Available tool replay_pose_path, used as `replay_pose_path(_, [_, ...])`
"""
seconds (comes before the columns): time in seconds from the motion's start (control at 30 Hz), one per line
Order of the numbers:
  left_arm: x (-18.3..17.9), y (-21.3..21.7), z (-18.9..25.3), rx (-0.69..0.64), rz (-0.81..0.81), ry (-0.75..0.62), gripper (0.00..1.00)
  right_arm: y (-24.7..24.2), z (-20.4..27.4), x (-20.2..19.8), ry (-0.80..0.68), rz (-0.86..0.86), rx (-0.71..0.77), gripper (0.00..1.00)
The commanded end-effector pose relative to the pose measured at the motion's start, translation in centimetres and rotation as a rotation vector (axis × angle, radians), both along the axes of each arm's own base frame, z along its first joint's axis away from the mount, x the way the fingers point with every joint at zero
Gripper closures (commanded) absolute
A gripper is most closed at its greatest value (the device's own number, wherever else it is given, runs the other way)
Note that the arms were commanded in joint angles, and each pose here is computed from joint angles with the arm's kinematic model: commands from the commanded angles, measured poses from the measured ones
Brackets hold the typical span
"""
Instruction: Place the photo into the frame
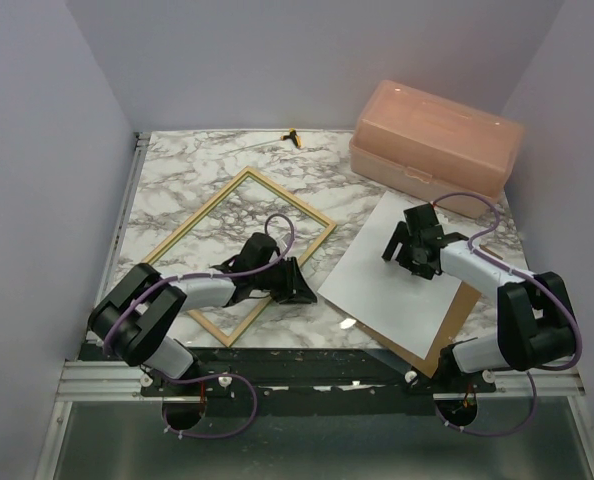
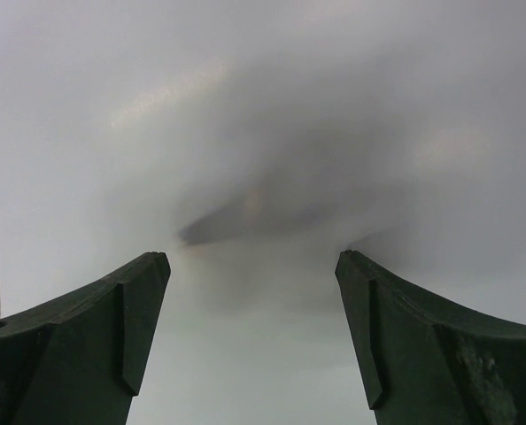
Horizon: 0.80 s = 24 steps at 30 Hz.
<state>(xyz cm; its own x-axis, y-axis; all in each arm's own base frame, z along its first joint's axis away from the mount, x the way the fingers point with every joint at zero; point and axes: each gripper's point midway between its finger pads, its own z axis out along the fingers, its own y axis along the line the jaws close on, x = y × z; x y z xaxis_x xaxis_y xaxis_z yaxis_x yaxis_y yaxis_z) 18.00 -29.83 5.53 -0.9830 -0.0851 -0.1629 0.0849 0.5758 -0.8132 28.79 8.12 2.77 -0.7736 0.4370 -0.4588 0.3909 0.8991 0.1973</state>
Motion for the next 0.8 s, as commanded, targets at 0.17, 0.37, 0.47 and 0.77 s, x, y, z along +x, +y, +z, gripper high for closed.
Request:
replay_pose_path(0.17, [0.5, 0.0, 1.6, -0.073, 0.010, -0.031, 1.00, 1.2, -0.3, -1.2, 0.040, 0.050, 0.068, 0.14])
replay_pose_path(0.37, [0.8, 0.9, 3.5, -0.082, 0.033, -0.073, 1.00, 1.2, 1.4, -0.8, -0.003, 0.062, 0.072, 0.14])
replay_pose_path(0.47, [1.1, 2.1, 4.9, -0.012, 0.053, -0.129, 1.00, 1.0, 1.9, -0.8, -0.012, 0.070, 0.060, 0.14])
replay_pose_path(0.77, [1.7, 6.9, 12.5, 0.133, 0.160, -0.288, 1.00, 0.7, 1.9, -1.3, -0.010, 0.082, 0.044, 0.14])
